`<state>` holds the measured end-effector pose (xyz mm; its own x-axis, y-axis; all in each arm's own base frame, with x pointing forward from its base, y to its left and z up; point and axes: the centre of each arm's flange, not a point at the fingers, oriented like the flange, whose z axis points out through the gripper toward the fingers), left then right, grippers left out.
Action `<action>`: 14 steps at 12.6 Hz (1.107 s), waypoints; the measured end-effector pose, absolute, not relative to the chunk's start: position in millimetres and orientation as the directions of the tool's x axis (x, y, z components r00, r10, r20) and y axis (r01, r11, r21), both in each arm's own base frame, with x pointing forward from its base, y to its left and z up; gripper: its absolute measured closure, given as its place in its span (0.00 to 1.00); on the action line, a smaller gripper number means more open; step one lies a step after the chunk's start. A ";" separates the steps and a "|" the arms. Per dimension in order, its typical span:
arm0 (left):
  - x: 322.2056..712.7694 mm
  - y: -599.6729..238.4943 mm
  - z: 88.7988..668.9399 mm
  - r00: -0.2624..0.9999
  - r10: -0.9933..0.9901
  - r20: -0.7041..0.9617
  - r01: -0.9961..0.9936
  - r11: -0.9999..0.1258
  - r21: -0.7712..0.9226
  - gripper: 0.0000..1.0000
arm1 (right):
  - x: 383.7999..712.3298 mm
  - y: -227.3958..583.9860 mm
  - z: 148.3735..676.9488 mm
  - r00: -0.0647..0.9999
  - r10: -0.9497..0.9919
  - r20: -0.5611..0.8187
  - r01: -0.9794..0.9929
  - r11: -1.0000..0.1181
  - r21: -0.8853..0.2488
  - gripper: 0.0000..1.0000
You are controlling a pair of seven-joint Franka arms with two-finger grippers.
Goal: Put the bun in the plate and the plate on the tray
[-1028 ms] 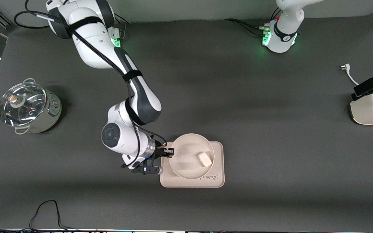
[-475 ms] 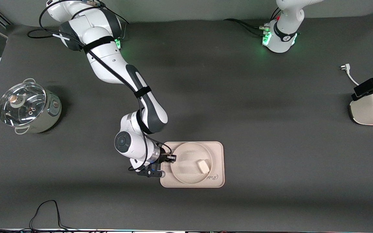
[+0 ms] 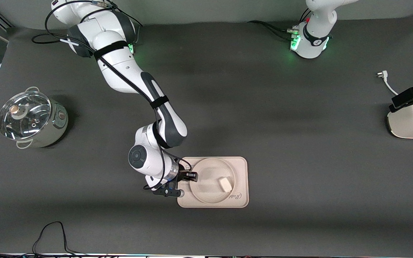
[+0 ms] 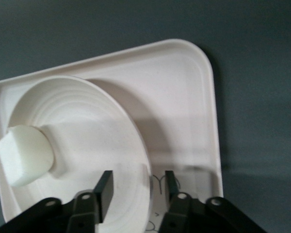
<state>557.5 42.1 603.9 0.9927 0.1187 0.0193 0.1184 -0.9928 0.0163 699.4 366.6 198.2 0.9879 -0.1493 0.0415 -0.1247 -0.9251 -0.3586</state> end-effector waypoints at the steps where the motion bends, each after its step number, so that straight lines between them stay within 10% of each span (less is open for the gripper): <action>1: 557.6 42.2 603.7 0.993 0.119 0.019 0.118 -0.993 0.016 0.00 | 701.7 368.9 210.9 0.988 -0.144 0.048 -0.117 -0.923 -0.367 0.32; 4: 557.9 42.3 603.2 0.993 0.119 0.018 0.119 -0.993 0.017 0.00 | 704.2 361.1 286.5 0.995 -0.100 0.012 -0.088 -0.927 -0.364 0.00; 14: 558.3 42.9 602.4 0.993 0.120 0.016 0.119 -0.993 0.017 0.00 | 593.1 108.4 606.6 0.990 0.007 -0.142 0.000 -0.999 -0.045 0.00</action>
<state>558.3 42.9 602.4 0.9927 0.1196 0.0164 0.1193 -0.9927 0.0165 593.1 108.4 606.6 0.9899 0.0066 -0.1419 0.0002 -0.9990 -0.0454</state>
